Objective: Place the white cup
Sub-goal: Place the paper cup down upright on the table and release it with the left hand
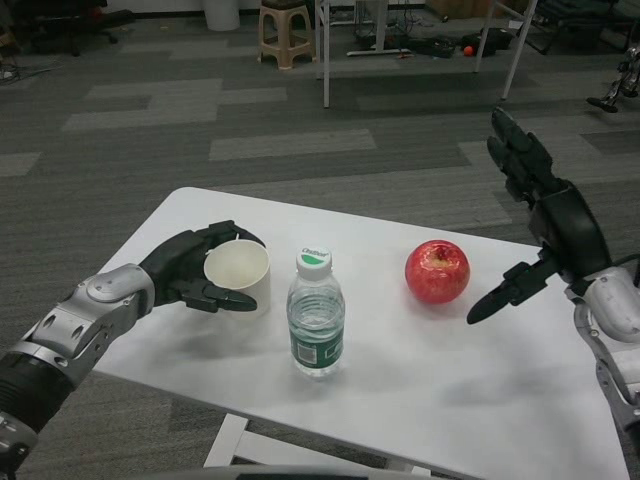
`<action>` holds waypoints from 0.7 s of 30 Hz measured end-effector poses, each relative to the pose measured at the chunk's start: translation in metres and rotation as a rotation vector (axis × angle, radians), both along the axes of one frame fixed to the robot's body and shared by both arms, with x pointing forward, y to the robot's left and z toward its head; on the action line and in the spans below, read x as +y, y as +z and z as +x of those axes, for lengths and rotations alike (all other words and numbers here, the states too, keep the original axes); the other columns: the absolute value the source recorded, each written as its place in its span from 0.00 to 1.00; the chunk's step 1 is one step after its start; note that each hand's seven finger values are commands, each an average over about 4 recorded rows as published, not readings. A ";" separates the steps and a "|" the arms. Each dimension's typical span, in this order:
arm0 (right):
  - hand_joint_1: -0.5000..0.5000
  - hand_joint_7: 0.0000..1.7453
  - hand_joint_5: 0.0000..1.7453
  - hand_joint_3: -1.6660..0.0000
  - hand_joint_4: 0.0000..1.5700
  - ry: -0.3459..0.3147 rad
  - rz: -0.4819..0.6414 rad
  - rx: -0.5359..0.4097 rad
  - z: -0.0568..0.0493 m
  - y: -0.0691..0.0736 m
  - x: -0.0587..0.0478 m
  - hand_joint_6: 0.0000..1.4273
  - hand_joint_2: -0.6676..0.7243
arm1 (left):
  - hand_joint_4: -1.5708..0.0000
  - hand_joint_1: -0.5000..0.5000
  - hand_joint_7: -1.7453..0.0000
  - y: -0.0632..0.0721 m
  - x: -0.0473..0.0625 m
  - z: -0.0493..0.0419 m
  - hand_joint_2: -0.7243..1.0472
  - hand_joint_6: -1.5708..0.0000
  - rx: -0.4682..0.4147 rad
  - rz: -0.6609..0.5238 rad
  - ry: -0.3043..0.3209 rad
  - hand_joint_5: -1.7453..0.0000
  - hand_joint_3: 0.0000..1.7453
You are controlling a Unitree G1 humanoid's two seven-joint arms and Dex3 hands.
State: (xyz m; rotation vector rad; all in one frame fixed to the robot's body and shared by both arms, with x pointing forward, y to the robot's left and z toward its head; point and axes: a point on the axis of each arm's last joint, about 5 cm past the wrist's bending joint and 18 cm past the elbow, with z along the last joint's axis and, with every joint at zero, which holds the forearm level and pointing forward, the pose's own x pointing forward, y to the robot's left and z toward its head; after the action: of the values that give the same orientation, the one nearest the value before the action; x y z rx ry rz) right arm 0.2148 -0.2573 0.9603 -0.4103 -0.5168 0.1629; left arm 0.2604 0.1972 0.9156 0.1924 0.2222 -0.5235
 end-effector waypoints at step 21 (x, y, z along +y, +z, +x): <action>0.12 0.00 0.00 1.00 0.00 0.001 0.003 0.002 0.000 -0.001 0.001 0.00 0.55 | 1.00 0.01 0.04 -0.003 -0.003 -0.0004 1.00 0.76 0.041 0.009 -0.037 0.31 0.05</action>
State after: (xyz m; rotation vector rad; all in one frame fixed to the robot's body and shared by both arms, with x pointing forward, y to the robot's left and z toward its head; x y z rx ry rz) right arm 0.2148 -0.2567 0.9596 -0.4071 -0.5153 0.1635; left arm 0.2600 0.1947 0.9128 0.1950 0.2613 -0.5640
